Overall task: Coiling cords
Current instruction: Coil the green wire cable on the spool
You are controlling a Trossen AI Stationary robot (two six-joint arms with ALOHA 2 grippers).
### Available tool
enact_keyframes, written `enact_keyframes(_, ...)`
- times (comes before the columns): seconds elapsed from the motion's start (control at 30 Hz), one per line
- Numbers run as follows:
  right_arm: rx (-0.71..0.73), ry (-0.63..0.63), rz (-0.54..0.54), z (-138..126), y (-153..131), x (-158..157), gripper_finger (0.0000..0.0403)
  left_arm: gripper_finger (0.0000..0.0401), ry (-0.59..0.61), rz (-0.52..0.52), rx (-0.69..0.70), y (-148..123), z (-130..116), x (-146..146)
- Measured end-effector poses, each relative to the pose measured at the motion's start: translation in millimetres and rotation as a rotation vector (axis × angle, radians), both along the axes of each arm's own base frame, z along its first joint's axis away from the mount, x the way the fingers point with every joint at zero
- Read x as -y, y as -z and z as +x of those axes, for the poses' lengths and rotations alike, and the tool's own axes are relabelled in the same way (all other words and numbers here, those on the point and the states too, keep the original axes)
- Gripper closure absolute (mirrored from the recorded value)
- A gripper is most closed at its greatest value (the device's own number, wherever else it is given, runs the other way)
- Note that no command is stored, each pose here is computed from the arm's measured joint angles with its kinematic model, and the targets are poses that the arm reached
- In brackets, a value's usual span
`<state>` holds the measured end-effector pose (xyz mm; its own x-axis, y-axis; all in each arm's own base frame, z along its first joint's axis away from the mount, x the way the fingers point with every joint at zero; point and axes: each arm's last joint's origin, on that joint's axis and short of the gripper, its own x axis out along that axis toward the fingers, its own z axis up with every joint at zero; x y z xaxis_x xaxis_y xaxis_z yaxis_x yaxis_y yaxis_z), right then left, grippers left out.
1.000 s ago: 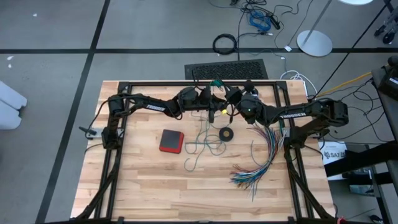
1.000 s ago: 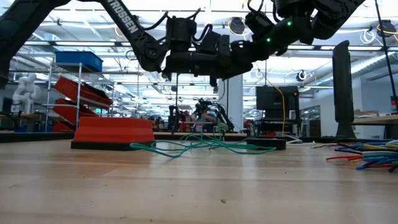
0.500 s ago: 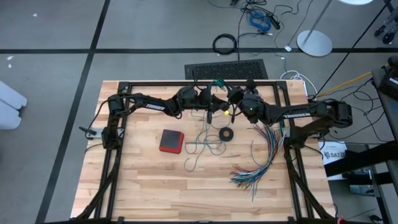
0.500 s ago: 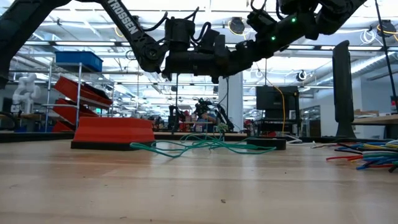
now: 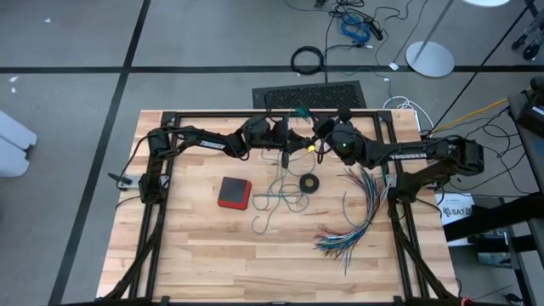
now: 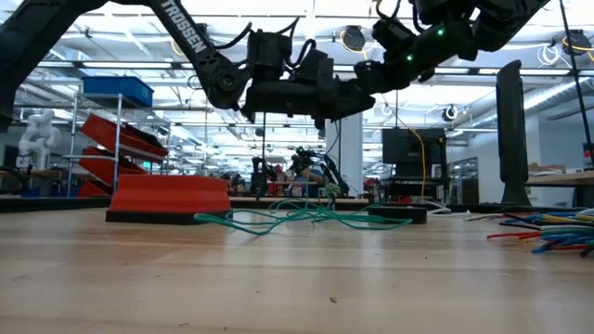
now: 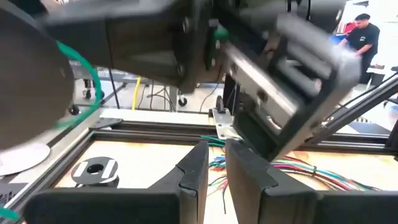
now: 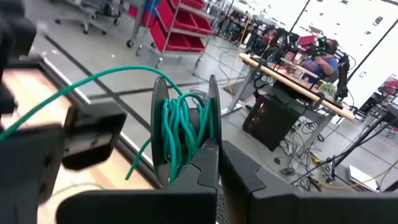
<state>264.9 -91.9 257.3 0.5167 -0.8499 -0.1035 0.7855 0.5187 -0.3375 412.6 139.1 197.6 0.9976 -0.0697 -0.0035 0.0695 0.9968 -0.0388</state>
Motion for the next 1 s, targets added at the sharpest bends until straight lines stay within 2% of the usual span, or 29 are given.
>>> enact_keyframes(0.2, 0.053, -0.026, -0.007, -1, -6, 1, 0.0403, 0.034, 0.004, 0.009, -0.044, 7, -1, 4)
enact_keyframes(0.4, 0.166, -0.074, 0.041, -7, -14, 9, 0.0403, 0.034, -0.014, 0.016, -0.033, 7, -1, 6)
enact_keyframes(0.5, 0.208, -0.081, 0.059, -8, -15, 14, 0.0403, 0.034, -0.027, 0.052, -0.013, 5, 3, 15)
enact_keyframes(0.8, 0.212, -0.077, 0.067, -5, -9, 23, 0.0403, 0.0341, -0.038, 0.183, 0.044, 0, 11, 44)
enact_keyframes(1.0, 0.211, -0.083, 0.068, -1, -4, 24, 0.0403, 0.0366, -0.112, 0.261, 0.021, 2, 13, 49)
